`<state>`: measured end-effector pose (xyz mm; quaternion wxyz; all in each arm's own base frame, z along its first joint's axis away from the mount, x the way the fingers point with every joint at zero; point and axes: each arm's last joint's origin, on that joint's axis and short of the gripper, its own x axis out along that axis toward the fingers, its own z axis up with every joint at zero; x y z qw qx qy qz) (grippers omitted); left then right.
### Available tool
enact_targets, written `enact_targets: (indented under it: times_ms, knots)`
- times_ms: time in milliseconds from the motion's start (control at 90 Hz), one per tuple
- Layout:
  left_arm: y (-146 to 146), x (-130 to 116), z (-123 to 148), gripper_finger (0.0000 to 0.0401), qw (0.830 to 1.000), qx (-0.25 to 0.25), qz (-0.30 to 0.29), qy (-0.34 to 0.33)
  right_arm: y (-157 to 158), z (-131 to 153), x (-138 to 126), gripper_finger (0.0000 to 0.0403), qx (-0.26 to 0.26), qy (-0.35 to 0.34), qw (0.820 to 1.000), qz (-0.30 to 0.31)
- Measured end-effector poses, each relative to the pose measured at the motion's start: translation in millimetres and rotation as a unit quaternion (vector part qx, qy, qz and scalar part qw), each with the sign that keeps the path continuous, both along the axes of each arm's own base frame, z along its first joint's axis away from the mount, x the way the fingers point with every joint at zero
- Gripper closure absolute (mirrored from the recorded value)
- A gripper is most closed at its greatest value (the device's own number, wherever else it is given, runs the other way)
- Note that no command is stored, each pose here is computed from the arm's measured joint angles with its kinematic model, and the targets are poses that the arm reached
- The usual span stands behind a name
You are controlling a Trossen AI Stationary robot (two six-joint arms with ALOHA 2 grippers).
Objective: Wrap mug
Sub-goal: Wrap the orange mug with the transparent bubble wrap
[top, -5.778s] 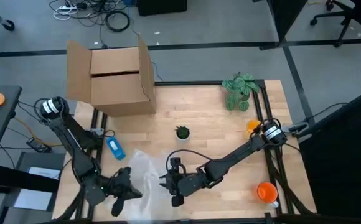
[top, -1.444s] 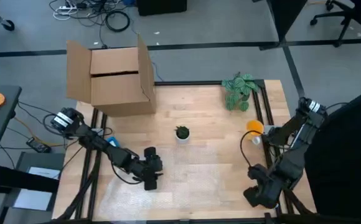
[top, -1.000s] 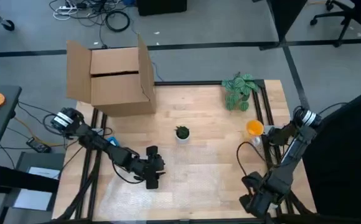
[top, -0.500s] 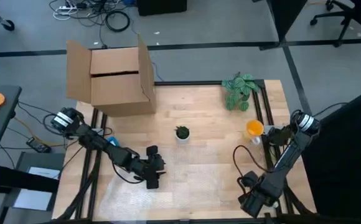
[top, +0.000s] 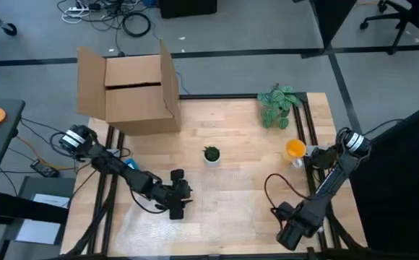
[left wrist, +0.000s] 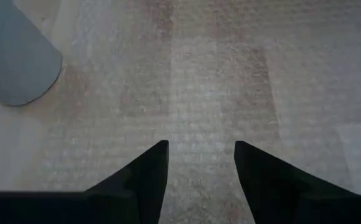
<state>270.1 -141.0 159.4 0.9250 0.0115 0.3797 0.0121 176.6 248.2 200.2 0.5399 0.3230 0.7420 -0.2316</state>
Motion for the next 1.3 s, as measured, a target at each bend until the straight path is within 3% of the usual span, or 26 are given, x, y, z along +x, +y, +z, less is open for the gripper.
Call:
enact_targets:
  times_ms: [244,500,656,789,978,1056,1200,1300]
  knots:
    - [4.1,-8.1,-3.4,0.0231,0.999,0.013,0.002,0.049,-7.4,12.8,15.0,0.0401,0.050,0.029,0.998,0.026]
    - [2.6,-17.3,15.6,0.0231,0.994,0.007,0.038,0.101,-20.6,53.3,65.6,0.0402,0.069,-0.135,0.987,0.054]
    - [-10.4,-23.2,21.2,0.0231,0.995,0.003,0.019,0.102,-31.8,60.8,99.3,0.0402,0.052,-0.279,0.955,0.085]
    - [-22.2,-29.1,26.3,0.0231,0.994,0.009,-0.003,0.107,-40.9,62.4,130.6,0.0403,0.038,-0.388,0.914,0.112]
    - [-38.3,-38.7,35.1,0.0231,0.995,0.020,-0.028,0.096,-49.8,44.1,176.7,0.0403,0.022,-0.487,0.860,0.150]
    - [-43.5,-44.5,37.5,0.0231,0.995,0.019,-0.037,0.092,-52.9,29.7,193.8,0.0403,0.032,-0.503,0.851,0.148]
    - [-49.7,-58.8,41.6,0.0231,0.994,0.011,-0.031,0.100,-61.4,12.9,215.6,0.0403,0.096,-0.519,0.836,0.150]
    - [-50.1,-65.0,45.8,0.0231,0.996,0.016,-0.007,0.084,-70.8,16.5,219.2,0.0403,0.079,-0.531,0.829,0.158]
